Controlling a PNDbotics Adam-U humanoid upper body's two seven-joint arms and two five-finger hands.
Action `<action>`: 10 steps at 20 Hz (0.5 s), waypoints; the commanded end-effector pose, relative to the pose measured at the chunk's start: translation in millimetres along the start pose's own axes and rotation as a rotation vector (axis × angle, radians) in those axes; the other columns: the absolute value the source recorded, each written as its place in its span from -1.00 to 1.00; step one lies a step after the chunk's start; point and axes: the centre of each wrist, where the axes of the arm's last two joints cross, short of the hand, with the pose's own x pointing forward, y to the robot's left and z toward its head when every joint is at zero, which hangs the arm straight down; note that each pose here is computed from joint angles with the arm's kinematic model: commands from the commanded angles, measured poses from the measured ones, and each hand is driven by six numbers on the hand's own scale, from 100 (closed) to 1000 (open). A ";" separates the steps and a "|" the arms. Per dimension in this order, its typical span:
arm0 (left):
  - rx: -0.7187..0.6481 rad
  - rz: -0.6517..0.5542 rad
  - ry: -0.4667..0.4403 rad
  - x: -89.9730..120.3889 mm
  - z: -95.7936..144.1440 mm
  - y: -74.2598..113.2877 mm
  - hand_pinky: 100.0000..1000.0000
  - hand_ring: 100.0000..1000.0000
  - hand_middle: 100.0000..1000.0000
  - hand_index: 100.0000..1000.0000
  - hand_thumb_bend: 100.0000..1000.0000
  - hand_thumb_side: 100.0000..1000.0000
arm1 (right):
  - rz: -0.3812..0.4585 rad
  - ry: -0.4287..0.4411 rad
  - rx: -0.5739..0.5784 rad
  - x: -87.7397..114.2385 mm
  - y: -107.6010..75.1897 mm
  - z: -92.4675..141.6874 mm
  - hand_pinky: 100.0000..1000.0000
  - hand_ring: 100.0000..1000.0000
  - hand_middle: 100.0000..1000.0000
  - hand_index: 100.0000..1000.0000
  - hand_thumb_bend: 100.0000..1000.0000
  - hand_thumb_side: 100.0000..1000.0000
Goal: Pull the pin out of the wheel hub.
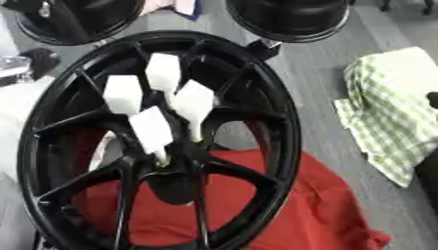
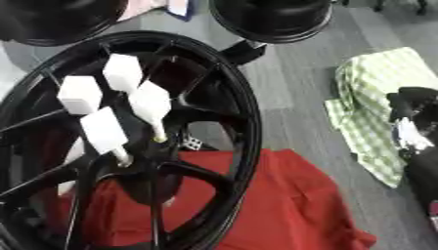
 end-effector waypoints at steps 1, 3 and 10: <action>-0.004 -0.001 0.037 -0.9 -1.7 5.6 0.63 0.55 0.57 0.74 -1.00 0.58 | 0.023 -0.022 0.023 7.3 -3.1 -4.6 0.63 0.47 -0.03 0.32 -0.91 -0.68; -0.007 0.012 0.032 1.3 -8.6 6.8 0.64 0.54 0.57 0.74 -1.00 0.58 | 0.021 -0.020 0.024 7.2 -2.8 -4.6 0.63 0.47 -0.03 0.32 -0.91 -0.68; -0.015 0.078 0.080 3.6 -32.7 10.3 0.70 0.61 0.63 0.82 -0.70 0.37 | 0.014 -0.017 0.029 7.2 -1.9 -5.0 0.63 0.48 -0.03 0.32 -0.91 -0.68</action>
